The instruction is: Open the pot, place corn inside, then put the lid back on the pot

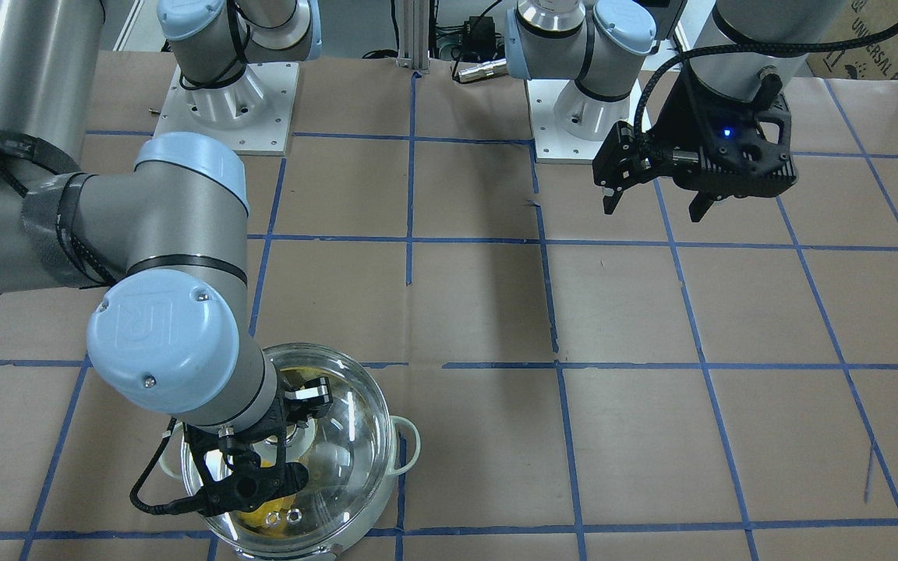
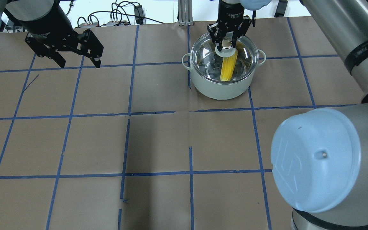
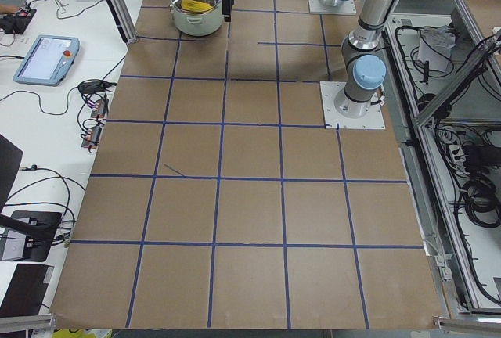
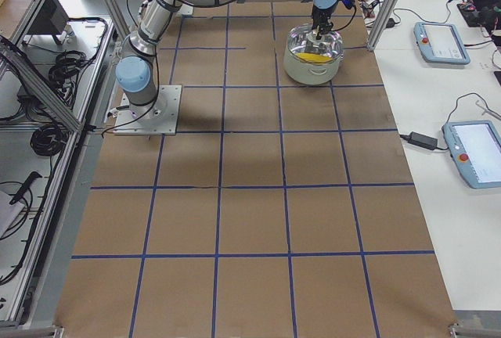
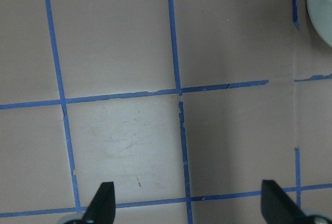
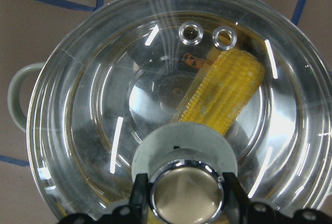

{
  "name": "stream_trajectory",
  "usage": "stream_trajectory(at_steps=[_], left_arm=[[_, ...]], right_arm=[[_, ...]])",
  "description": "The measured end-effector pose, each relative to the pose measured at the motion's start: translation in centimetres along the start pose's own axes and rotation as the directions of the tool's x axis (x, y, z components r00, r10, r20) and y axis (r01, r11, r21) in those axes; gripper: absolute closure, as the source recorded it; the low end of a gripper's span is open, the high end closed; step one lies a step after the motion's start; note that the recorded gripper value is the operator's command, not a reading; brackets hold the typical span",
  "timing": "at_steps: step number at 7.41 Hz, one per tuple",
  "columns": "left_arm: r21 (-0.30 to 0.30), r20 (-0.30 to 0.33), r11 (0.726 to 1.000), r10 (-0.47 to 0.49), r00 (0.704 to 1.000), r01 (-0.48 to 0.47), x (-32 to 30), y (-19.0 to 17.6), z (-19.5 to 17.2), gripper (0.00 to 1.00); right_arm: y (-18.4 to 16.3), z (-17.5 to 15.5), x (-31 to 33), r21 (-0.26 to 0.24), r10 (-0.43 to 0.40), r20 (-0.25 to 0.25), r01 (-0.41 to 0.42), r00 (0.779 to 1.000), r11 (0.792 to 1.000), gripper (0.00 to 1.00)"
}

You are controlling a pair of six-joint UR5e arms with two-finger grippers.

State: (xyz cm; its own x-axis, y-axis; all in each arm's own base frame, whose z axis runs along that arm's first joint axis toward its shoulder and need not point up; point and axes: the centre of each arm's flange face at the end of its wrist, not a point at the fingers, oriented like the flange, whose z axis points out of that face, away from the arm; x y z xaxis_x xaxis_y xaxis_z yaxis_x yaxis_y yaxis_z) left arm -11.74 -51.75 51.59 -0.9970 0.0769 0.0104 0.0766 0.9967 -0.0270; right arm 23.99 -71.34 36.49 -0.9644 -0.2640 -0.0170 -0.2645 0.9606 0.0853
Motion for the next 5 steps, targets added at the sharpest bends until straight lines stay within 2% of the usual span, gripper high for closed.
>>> stream_trajectory(at_steps=[5], left_arm=[[0.000, 0.000, 1.000, 0.000, 1.000, 0.000, 0.00, -0.01, 0.04, 0.00]], right_arm=[[-0.04, 0.06, 0.21, -0.001, 0.002, 0.001, -0.002, 1.000, 1.000, 0.66]])
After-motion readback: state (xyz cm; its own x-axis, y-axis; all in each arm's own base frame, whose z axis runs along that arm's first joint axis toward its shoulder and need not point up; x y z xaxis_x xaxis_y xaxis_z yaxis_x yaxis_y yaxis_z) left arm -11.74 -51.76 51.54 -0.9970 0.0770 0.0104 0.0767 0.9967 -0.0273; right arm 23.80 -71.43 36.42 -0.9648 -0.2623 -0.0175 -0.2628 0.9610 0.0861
